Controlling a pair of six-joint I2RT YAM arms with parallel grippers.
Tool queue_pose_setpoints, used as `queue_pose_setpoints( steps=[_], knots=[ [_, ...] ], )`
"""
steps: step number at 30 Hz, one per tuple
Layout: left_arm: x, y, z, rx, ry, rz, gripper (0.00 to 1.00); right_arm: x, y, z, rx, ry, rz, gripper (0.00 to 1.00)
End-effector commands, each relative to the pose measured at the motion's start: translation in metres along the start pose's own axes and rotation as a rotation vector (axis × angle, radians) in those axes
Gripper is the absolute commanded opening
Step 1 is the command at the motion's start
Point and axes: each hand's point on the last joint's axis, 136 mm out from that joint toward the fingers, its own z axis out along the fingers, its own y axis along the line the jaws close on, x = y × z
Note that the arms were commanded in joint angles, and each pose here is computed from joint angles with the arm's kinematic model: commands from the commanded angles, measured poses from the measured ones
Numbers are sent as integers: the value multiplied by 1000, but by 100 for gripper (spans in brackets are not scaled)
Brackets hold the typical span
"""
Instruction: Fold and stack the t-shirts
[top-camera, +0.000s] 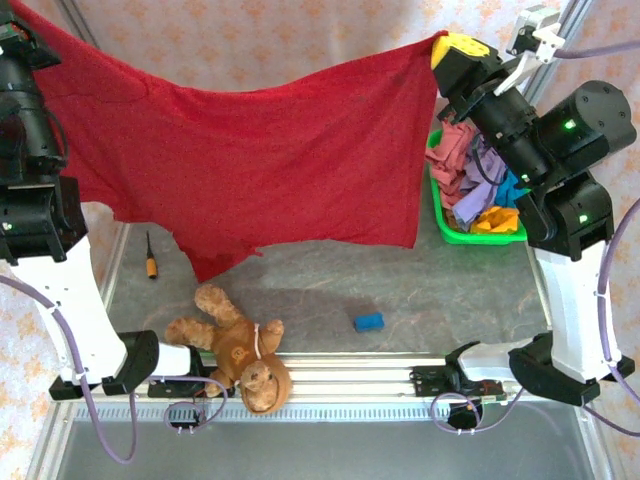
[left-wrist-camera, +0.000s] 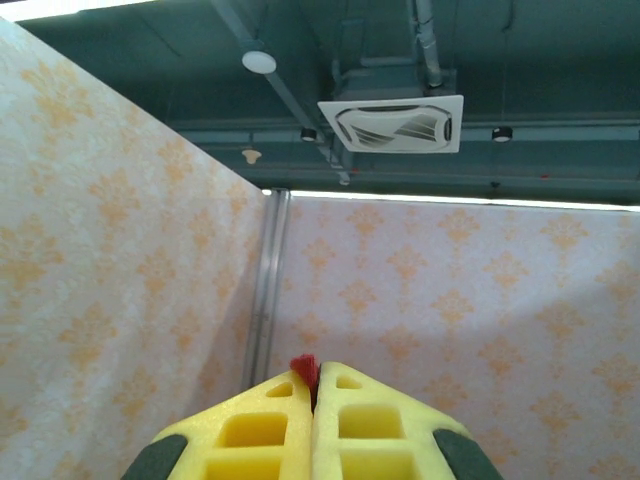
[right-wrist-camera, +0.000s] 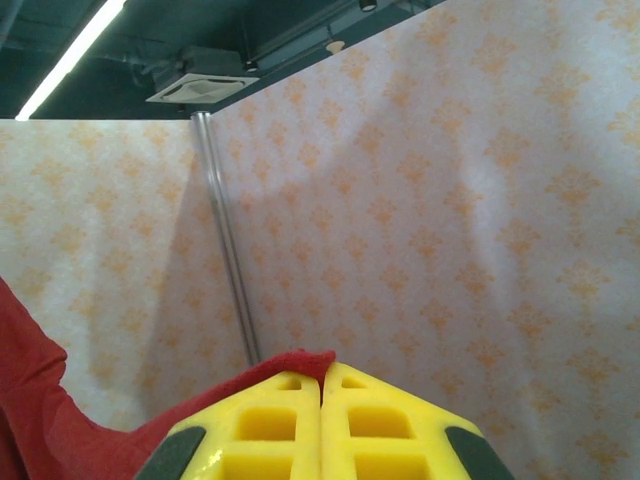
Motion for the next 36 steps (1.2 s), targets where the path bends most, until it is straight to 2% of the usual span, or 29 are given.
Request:
queue_pose_setpoints(
  steps=[1, 5, 10, 14, 18, 22, 25, 28, 31, 36],
  knots=[
    [-33, 10, -13, -41, -95, 24, 0, -28, 19, -15, -62, -65, 13, 0],
    [-50, 15, -22, -58, -133, 36, 0, -27, 23, -19, -77, -54, 31, 0],
    [-56, 21, -28, -86, -141, 68, 0, -23, 25, -23, -78, -41, 36, 0],
    [-44, 17, -20, -68, -116, 53, 0, -19, 20, -24, -50, -29, 17, 0],
    [-9, 4, 4, -23, -50, 29, 0, -4, 2, -17, 34, 3, -24, 0],
    [56, -14, 41, 26, 70, 7, 0, 28, -28, -2, 163, 72, -81, 0],
    [121, -29, 72, 61, 177, -28, 0, 58, -66, 13, 335, 131, -125, 0],
    [200, -45, 101, 78, 293, -56, 0, 95, -102, 33, 441, 211, -153, 0],
    [277, -66, 121, 92, 392, -59, 0, 134, -154, 47, 548, 282, -73, 0],
    [426, -105, 137, 106, 556, -55, 0, 220, -242, 64, 715, 427, -33, 0]
  ],
)
